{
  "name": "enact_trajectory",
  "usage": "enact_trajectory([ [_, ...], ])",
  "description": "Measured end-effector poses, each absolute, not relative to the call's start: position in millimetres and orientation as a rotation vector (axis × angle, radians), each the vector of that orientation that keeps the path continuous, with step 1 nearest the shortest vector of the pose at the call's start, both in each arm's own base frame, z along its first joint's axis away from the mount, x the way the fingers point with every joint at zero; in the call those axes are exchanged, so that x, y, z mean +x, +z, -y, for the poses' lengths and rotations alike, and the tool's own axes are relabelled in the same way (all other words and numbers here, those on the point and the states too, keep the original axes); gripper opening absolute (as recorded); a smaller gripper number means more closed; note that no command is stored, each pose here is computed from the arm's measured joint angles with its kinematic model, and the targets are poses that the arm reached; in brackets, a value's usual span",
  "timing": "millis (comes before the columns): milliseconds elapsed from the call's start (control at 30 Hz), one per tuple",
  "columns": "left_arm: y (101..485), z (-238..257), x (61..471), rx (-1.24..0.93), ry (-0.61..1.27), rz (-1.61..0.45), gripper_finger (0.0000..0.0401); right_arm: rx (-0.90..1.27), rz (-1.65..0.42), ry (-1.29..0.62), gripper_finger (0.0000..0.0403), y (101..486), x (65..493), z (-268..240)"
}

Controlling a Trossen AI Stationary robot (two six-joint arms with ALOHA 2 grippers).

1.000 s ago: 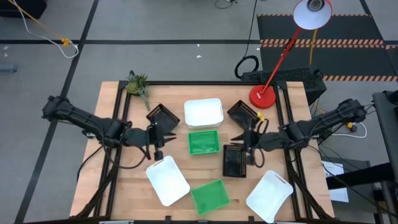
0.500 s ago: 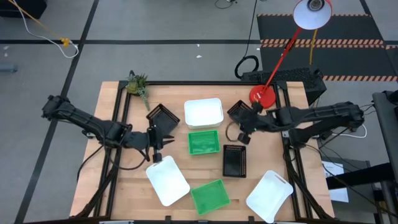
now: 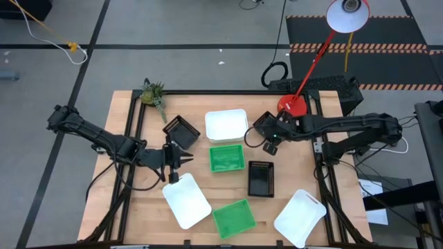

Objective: Stack baskets by color
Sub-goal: Stack the top right black bin on the bottom black bin

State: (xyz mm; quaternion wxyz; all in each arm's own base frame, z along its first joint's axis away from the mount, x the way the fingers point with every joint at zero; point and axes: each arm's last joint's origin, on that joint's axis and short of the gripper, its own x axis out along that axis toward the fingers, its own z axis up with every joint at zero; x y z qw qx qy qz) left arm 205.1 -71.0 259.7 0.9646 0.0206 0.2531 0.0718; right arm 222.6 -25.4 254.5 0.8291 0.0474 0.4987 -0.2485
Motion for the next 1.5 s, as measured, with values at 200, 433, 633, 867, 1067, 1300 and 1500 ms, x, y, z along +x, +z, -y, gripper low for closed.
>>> enact_trajectory([
  [200,259.3,71.1,205.3,0.042,0.146,-0.515,0.0063,0.047,-1.152,-0.435,0.0098,236.7,216.0,28.1],
  [433,259.2,71.0,205.3,0.041,0.146,-0.515,0.0063,-0.061,-1.236,-0.343,0.0098,223.6,209.5,32.2],
  [633,259.2,71.0,205.3,0.041,0.146,-0.515,0.0063,-0.141,-1.27,-0.287,0.0098,219.0,207.0,33.4],
  [867,259.2,71.0,205.3,0.039,0.147,-0.515,0.0063,-0.15,-1.353,-0.231,0.0098,216.7,199.9,31.3],
  [1067,257.1,71.6,206.8,0.045,0.148,-0.525,0.0063,-0.147,-1.395,-0.134,0.0098,215.1,196.3,28.9],
  [1300,256.2,71.9,207.5,0.046,0.148,-0.528,0.0063,-0.245,-1.436,-0.035,0.0098,202.9,190.7,28.3],
  [1500,256.5,71.9,207.7,0.045,0.148,-0.526,0.0063,-0.273,-1.457,-0.013,0.0098,191.6,185.8,32.7],
])
